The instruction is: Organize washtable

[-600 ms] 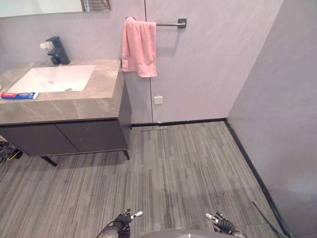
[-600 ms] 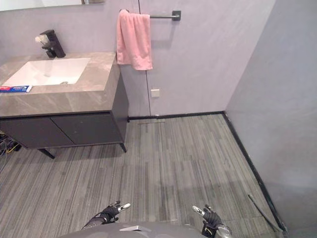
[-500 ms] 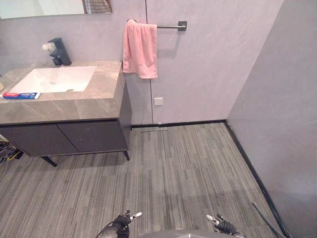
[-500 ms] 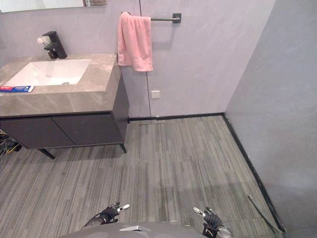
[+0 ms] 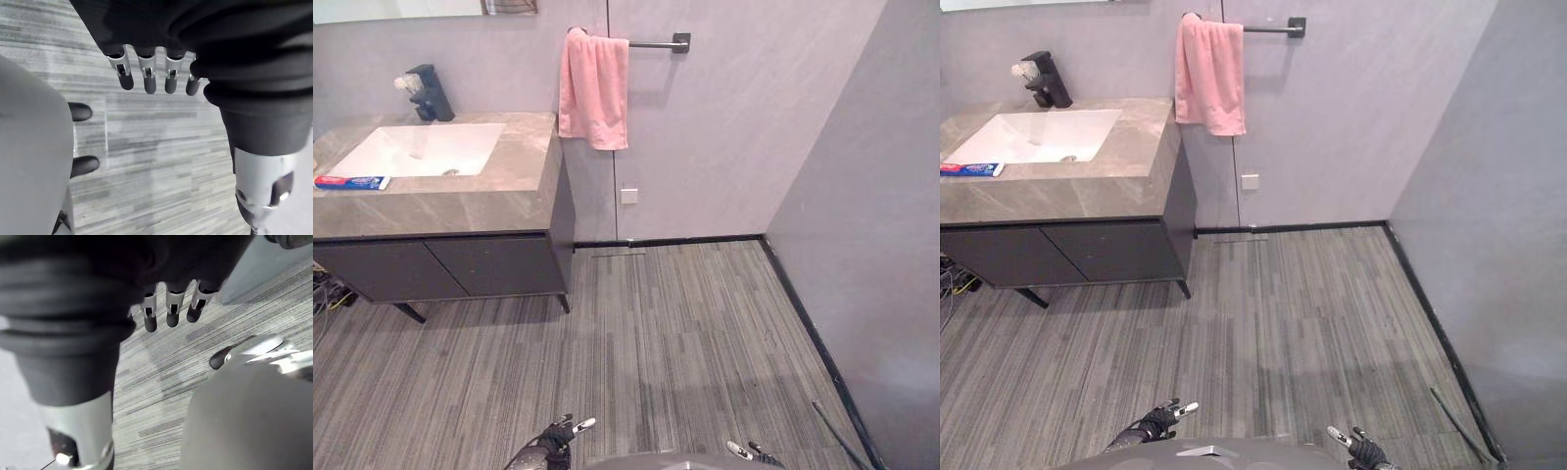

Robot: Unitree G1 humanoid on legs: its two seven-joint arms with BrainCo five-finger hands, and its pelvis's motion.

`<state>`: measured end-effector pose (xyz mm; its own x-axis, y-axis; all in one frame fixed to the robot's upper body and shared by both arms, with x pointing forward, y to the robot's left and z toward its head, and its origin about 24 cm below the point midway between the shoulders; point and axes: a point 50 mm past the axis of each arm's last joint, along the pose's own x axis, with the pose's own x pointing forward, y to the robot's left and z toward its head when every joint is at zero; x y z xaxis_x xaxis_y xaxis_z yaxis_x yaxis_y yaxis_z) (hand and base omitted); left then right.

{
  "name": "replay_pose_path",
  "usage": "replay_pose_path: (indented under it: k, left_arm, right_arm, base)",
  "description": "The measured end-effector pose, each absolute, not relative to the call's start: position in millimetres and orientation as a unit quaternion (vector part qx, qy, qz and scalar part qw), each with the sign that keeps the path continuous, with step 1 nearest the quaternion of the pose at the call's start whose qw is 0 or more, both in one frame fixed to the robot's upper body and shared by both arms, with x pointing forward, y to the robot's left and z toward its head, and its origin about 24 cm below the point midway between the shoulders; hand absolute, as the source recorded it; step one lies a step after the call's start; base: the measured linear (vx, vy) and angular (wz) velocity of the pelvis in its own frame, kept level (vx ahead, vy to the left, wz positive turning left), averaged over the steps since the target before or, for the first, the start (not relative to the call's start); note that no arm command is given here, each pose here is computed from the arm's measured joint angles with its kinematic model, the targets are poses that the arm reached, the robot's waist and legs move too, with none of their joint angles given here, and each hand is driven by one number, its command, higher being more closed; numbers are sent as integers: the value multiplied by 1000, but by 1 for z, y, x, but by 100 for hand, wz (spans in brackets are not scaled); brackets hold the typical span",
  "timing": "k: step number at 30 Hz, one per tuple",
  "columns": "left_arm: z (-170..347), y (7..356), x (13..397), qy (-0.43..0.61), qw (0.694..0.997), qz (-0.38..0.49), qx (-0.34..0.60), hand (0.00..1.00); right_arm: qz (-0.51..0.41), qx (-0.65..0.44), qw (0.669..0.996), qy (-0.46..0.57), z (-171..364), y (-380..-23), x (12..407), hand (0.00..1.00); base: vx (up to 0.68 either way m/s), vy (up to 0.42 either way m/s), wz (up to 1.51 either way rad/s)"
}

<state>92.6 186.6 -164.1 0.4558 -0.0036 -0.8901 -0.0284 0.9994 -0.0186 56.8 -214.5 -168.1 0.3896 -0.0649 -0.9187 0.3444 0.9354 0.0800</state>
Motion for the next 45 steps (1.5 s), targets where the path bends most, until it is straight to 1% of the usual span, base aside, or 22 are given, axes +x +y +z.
replay_pose_path:
  k: [4,27,33,36,38,40,42,45]
  left_arm:
    - [-164,184,97,520,854,-9,-1,0]
    - [-164,186,96,523,852,-10,6,0]
    - [-162,193,100,517,856,-2,9,0]
    - [-160,194,107,505,863,14,-5,0]
    - [-159,194,110,498,866,32,-19,0]
    - [-158,193,111,497,867,38,-24,0]
    - [-157,193,115,493,869,37,-24,0]
    - [-153,182,134,475,879,24,-32,0]
  right_arm:
    - [-120,127,825,538,-168,-214,58,0]
    - [-105,117,823,546,-169,-211,56,0]
    - [-99,116,830,537,-167,-210,66,0]
    - [-106,118,826,541,-167,-212,61,0]
    - [-105,119,840,520,-164,-213,69,0]
    - [-112,130,842,511,-163,-212,70,0]
    - [-123,143,840,509,-164,-211,69,0]
    - [-174,186,823,508,-167,-213,59,0]
  base:
    - [12,-4,0]
    - [-6,3,-1]
    - [-18,20,-14]
    - [59,55,36]
    - [123,36,27]
    - [186,-64,0]
    - [269,-153,-14]
    - [401,-280,22]
